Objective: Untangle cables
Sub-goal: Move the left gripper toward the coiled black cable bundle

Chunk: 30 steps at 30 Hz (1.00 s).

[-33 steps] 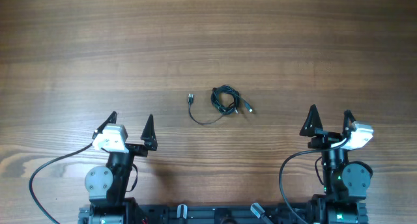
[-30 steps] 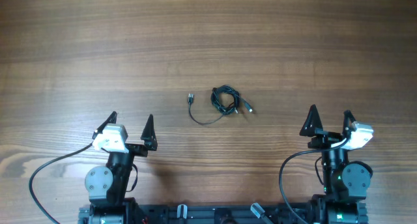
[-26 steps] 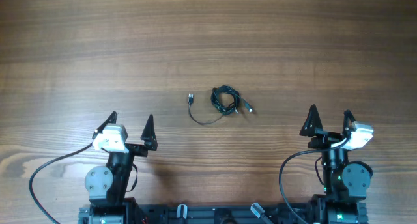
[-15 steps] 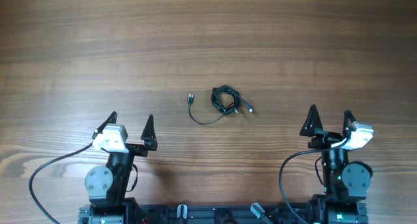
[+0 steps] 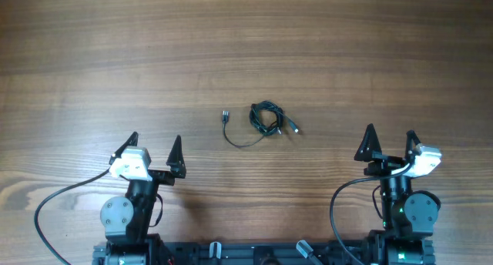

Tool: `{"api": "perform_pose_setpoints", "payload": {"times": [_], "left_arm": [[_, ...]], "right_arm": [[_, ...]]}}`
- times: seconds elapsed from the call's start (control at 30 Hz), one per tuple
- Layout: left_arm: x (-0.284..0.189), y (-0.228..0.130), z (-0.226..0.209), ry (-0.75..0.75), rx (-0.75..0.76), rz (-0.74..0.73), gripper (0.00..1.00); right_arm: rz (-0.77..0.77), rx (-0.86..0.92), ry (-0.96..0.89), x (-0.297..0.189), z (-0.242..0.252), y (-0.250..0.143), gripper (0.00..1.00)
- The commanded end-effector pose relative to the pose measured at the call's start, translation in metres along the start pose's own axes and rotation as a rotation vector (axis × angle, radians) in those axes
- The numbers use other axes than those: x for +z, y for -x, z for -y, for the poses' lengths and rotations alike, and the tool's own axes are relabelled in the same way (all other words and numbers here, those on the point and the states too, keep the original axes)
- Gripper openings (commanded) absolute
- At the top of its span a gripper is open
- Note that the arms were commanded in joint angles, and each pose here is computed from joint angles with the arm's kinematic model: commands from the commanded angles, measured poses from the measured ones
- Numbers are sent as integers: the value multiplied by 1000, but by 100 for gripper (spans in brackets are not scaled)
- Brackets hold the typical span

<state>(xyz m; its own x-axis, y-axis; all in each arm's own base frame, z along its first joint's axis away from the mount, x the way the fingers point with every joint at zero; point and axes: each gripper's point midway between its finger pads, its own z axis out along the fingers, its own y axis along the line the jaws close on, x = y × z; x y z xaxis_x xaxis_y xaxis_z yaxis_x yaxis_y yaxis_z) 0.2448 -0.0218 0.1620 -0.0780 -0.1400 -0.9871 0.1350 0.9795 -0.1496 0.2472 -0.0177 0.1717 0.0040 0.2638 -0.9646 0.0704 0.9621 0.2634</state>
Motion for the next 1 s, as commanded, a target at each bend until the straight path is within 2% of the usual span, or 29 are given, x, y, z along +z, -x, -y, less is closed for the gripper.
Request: {"api": "perform_pose_setpoints", "payload": {"times": [0.0,0.43,0.53,0.8,0.9,0.97], "left_arm": [[0,-2,0,1,14,-4,100],[0,-2,0,1,15,-4,100],[0,-1,-11,63,15,2,100],[0,6,-3,21,7,30,100],[-2,26,17,-95,-115,101,100],[-5,32,27,-153,-203,92,100]], "right_arm": [[14,-2,16,-1,-3,3,100],[14,-2,16,-1,-3,3,100],[14,-1,16,-1,-3,3,100],[14,-2,16,-1,-3,3,100],[14,-2,16,-1,-3,3,100],[14,-1,16,-1,-3,3,100]]}}
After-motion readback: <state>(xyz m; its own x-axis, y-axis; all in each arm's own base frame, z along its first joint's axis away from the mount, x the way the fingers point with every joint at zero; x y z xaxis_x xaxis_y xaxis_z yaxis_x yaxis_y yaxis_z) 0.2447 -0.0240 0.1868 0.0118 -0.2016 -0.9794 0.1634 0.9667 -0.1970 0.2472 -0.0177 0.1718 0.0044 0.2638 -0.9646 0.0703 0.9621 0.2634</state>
